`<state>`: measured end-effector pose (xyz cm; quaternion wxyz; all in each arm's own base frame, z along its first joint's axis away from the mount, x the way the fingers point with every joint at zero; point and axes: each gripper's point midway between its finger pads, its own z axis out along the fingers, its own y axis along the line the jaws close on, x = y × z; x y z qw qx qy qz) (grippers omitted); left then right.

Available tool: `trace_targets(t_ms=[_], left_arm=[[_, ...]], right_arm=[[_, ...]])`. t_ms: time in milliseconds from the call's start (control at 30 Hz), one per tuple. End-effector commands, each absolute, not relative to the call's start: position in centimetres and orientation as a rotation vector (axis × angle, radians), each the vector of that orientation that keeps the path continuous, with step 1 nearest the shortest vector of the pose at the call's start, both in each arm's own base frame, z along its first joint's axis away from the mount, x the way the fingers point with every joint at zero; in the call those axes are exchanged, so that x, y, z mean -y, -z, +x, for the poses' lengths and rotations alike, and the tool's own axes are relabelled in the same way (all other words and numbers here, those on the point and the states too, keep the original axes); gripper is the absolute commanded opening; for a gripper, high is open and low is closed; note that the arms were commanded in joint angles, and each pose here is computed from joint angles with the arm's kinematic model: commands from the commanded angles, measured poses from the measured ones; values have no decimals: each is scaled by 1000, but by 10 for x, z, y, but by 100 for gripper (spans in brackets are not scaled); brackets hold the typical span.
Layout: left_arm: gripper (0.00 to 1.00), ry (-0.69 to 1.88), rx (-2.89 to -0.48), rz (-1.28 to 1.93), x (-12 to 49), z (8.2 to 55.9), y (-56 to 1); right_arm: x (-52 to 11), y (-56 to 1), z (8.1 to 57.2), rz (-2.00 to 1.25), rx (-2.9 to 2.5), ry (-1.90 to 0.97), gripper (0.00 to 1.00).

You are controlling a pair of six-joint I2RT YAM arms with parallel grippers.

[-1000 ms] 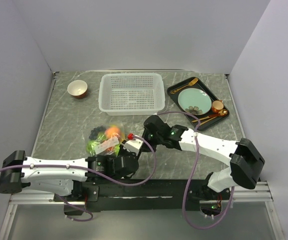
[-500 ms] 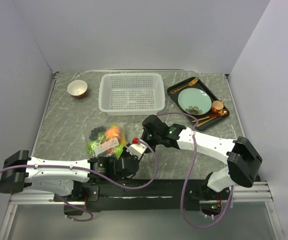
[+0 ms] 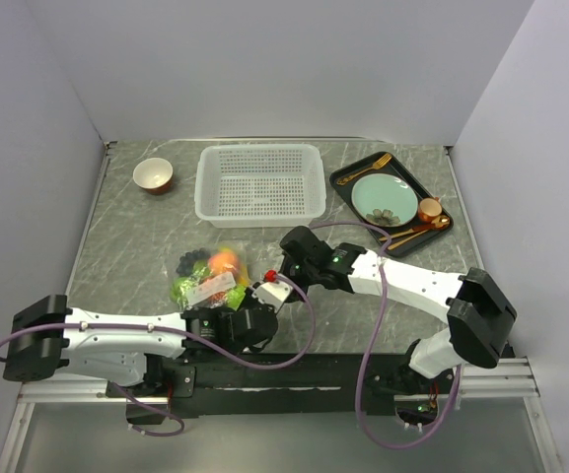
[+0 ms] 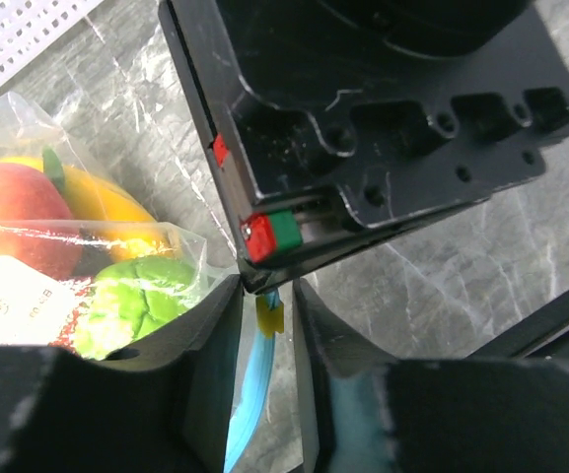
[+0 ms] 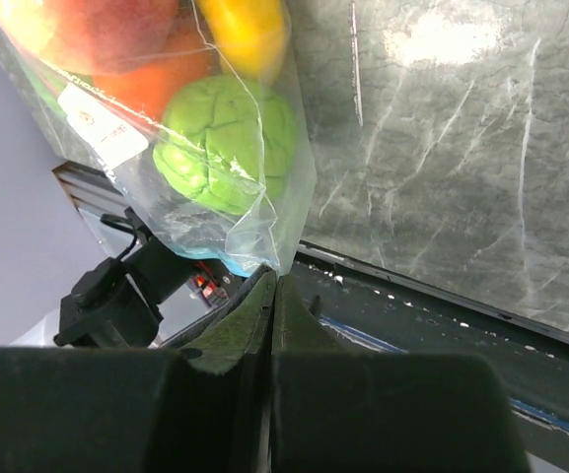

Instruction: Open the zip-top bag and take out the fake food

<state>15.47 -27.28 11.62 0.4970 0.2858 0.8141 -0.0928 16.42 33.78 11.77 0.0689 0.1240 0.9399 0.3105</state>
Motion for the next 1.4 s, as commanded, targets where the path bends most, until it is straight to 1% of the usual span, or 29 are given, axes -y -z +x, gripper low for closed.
trace_targets(t_ms=[0, 67, 100, 167, 200, 300, 567, 767, 1000, 1133, 1267, 1367], left_arm=[[29, 223, -1945, 650, 279, 162, -125], [26, 211, -1940, 639, 277, 164, -126], [21, 209, -1941, 635, 277, 164, -126], [16, 207, -1945, 642, 277, 163, -125], [12, 211, -1948, 639, 278, 163, -125], [6, 223, -1964, 639, 276, 160, -122], [4, 316, -2004, 598, 276, 151, -125], [5, 386, -2044, 546, 275, 144, -124], [6, 425, -2118, 482, 268, 135, -121], [6, 436, -2178, 445, 263, 128, -115], [6, 439, -2207, 423, 260, 125, -116], [6, 444, -2195, 432, 263, 126, -119]], right_arm=[[-354, -142, 168, 373, -2795, -1041, 0], [-355, -143, 167, 379, -2797, -1050, 0], [-355, -144, 167, 381, -2797, -1055, 0], [-355, -145, 168, 395, -2795, -1056, 0], [-355, -148, 168, 398, -2788, -1068, 0], [-351, -152, 173, 420, -2765, -1071, 0], [-318, -161, 205, 546, -2668, -1062, 0], [-288, -153, 230, 630, -2609, -1035, 0], [-259, -142, 263, 654, -2571, -935, 0], [-231, -138, 287, 702, -2537, -798, 0], [-234, -143, 289, 617, -2526, -854, 0], [-243, -146, 271, 596, -2521, -920, 0]])
